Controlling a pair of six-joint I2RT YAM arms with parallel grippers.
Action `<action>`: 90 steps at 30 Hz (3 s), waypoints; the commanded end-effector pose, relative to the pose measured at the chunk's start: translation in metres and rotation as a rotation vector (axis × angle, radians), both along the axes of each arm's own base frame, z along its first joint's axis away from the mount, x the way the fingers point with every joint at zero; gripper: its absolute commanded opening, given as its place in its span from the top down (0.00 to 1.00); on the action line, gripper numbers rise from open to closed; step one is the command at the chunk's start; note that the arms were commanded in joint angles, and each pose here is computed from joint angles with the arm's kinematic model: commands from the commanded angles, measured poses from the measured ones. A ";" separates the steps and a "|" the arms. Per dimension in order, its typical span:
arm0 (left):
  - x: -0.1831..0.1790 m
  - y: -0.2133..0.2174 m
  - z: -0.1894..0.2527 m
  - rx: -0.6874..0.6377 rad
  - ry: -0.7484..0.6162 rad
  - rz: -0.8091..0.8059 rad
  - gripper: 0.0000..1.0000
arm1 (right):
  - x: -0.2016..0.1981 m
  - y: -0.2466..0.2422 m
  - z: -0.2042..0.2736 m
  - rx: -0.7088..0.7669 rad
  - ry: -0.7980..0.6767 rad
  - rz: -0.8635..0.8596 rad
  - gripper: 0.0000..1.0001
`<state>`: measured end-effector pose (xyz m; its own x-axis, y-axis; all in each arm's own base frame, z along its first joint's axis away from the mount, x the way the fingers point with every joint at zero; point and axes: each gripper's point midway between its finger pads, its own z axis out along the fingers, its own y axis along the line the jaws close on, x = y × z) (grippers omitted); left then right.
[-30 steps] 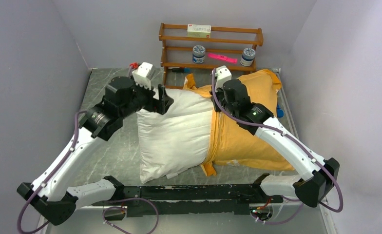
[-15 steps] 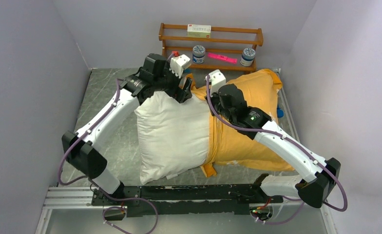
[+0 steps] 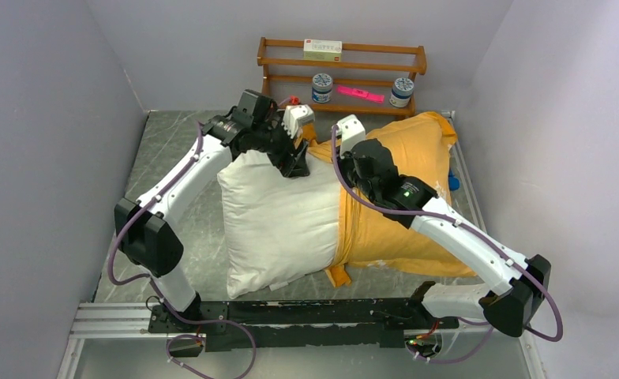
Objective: Remove the pillowcase from the pillow
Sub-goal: Remove the pillow from the pillowcase.
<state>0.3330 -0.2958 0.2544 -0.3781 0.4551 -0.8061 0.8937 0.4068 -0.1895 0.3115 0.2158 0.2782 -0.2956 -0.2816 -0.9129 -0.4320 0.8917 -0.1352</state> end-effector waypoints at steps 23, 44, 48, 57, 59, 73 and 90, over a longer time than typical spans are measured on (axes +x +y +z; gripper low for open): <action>-0.115 0.040 0.012 0.005 -0.081 0.040 0.95 | 0.025 -0.066 0.017 -0.017 -0.021 -0.295 1.00; -0.110 0.031 0.036 -0.072 -0.200 0.026 0.95 | 0.039 0.083 0.038 0.127 0.188 0.293 0.21; -0.111 0.031 0.035 -0.069 -0.204 0.019 0.95 | 0.038 0.108 0.014 0.081 0.263 0.351 0.17; -0.111 0.035 0.039 -0.062 -0.229 0.029 0.95 | 0.036 0.119 -0.052 -0.089 0.422 0.374 0.23; -0.108 0.039 0.042 -0.051 -0.245 0.054 0.95 | 0.040 0.106 -0.067 -0.164 0.438 0.329 0.30; -0.081 0.068 0.064 0.024 -0.357 0.244 0.95 | 0.095 -0.026 -0.051 -0.283 0.350 -0.110 0.80; -0.026 0.168 0.057 0.322 -0.416 0.778 0.95 | 0.118 -0.132 -0.002 -0.145 0.217 -0.479 1.00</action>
<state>0.2811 -0.2256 0.2905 -0.2786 0.4309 -0.8583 0.6764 0.7225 0.1431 0.4095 0.1770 0.2330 -0.6578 -0.2742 -0.7015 -0.3216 0.9445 -0.0677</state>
